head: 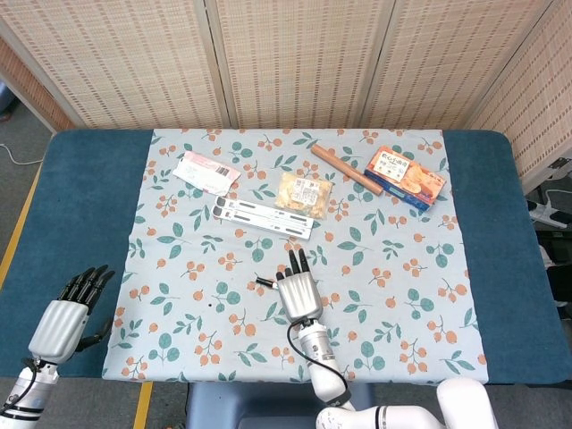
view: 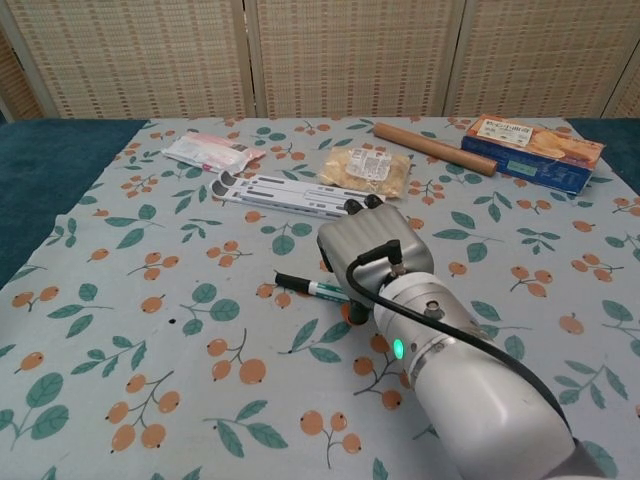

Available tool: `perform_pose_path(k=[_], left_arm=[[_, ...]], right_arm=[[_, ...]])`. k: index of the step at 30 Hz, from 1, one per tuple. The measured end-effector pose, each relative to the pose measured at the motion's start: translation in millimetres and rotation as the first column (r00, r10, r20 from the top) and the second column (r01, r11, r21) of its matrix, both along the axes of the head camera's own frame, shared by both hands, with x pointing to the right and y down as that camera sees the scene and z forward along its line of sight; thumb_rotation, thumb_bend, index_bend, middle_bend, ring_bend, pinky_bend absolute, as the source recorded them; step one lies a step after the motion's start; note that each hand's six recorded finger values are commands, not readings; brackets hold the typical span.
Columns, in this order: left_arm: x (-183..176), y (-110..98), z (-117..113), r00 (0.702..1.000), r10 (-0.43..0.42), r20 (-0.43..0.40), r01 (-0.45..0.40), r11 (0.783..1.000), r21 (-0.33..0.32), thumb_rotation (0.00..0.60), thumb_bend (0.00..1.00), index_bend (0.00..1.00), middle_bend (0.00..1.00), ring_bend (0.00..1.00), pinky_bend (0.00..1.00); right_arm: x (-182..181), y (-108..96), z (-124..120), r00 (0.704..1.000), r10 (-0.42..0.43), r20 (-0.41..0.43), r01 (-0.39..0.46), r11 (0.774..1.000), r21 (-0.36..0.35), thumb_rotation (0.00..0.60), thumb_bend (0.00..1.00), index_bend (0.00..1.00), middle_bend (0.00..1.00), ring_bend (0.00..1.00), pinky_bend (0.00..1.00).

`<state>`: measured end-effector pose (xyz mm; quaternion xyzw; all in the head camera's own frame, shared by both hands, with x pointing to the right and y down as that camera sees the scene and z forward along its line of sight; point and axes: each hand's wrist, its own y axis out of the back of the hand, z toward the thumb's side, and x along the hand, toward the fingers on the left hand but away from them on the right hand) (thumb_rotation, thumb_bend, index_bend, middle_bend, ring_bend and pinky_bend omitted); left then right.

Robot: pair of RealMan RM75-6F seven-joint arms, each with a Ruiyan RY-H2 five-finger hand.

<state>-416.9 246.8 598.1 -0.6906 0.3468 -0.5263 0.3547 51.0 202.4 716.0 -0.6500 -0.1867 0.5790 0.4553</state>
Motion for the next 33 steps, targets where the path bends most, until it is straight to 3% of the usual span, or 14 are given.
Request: perform_pose_path(k=[17,25,33], left_arm=[[-1,-2,6,1.0,-0.003,0.022,0.003,1.0,-0.017,0.6,0.4,0.0,0.0,0.0,0.11],[-1,-2,5,1.0,-0.003,0.022,0.004,1.0,-0.016,0.6,0.4,0.0,0.0,0.0,0.11],[6,1,4,1.0,0.015,0.001,-0.015,1.0,-0.008,0.6,0.42,0.04,0.0,0.0,0.13]], right_arm=[[0,2,24,0.997,-0.022,-0.075,0.02,0.999,-0.025,0.6,0.28,0.51,0.46,0.08,0.0],[-4,4,25,0.998,-0.033,-0.062,0.032,0.999,-0.025,0.6,0.33,0.68,0.59,0.18,0.0],[-6,1,17,0.996,-0.072,-0.042,0.074,0.997,0.028,0.6,0.35,0.88,0.75,0.34,0.0]])
